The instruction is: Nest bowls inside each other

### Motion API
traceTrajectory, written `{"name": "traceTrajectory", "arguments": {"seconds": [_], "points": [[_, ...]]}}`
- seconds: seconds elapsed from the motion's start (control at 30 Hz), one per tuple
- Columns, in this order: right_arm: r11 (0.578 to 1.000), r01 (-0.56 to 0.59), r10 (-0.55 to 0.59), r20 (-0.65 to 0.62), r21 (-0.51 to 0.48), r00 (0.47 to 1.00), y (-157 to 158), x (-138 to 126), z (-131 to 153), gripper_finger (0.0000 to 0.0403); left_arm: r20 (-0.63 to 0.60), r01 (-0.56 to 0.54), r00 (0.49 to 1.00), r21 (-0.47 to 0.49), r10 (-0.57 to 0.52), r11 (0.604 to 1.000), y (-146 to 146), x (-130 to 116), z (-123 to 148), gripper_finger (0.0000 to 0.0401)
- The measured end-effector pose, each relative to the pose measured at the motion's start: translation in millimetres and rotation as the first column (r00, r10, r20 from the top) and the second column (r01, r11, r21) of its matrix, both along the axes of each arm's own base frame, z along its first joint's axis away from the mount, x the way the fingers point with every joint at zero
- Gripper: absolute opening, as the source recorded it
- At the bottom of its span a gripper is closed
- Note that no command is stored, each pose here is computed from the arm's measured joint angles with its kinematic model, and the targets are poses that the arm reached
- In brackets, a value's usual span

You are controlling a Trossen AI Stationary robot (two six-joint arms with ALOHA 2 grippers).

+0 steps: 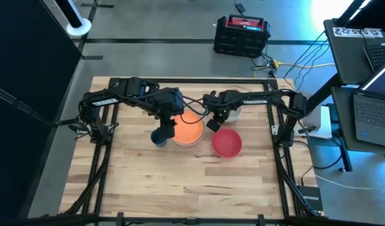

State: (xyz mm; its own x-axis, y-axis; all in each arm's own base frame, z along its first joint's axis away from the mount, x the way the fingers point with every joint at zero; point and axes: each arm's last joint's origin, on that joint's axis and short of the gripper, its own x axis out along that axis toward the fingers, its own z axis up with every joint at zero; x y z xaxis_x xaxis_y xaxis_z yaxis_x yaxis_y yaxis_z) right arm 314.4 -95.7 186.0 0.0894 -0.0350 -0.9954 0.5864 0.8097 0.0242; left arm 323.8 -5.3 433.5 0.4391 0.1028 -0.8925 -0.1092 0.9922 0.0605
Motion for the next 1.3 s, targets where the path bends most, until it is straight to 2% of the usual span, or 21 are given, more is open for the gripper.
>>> {"name": "traceTrajectory", "arguments": {"seconds": [0.1, 0.2, 0.33, 0.5, 0.67, 0.8, 0.97, 1.1, 1.2, 1.3], "points": [[0.998, -0.044, 0.045, 0.028, -0.033, 0.999, 5, 1, 30, 0.0000, -0.002, 0.017, 1.000, 0.010, -0.017, 1.000, 1, 0, 0, 0.0160], [0.987, -0.139, 0.146, 0.098, -0.075, 0.984, 22, 5, 71, 0.0000, 0.004, 0.019, 1.000, 0.011, -0.019, 1.000, 1, -2, 2, 0.0160], [0.960, -0.257, 0.273, 0.164, -0.112, 0.948, 39, 31, 94, 0.0000, 0.047, -0.019, 0.999, -0.005, 0.019, 1.000, 1, -16, 14, 0.0160], [0.905, -0.391, 0.422, 0.234, -0.167, 0.876, 63, 62, 119, 0.0000, 0.106, -0.069, 0.992, -0.034, 0.073, 0.997, 2, -35, 29, 0.0160], [0.830, -0.507, 0.558, 0.295, -0.233, 0.776, 92, 87, 143, 0.0000, 0.163, -0.116, 0.978, -0.068, 0.126, 0.991, 2, -55, 43, 0.0160], [0.820, -0.535, 0.571, 0.242, -0.203, 0.784, 80, 106, 117, 0.0000, 0.220, -0.173, 0.956, -0.103, 0.192, 0.979, 3, -76, 56, 0.0160], [0.813, -0.563, 0.582, 0.167, -0.150, 0.796, 67, 110, 95, 0.0000, 0.275, -0.201, 0.932, -0.146, 0.235, 0.969, 4, -99, 69, 0.0160], [0.812, -0.562, 0.583, 0.172, -0.155, 0.794, 66, 111, 95, 0.0000, 0.297, -0.206, 0.923, -0.160, 0.246, 0.965, 4, -109, 73, 0.0160], [0.797, -0.583, 0.604, 0.195, -0.159, 0.773, 81, 112, 106, 0.0000, 0.306, -0.201, 0.921, -0.155, 0.240, 0.967, 4, -112, 75, 0.0160], [0.785, -0.600, 0.619, 0.204, -0.150, 0.758, 89, 117, 102, 0.0000, 0.307, -0.197, 0.923, -0.144, 0.233, 0.970, 4, -113, 75, 0.0160]]}}
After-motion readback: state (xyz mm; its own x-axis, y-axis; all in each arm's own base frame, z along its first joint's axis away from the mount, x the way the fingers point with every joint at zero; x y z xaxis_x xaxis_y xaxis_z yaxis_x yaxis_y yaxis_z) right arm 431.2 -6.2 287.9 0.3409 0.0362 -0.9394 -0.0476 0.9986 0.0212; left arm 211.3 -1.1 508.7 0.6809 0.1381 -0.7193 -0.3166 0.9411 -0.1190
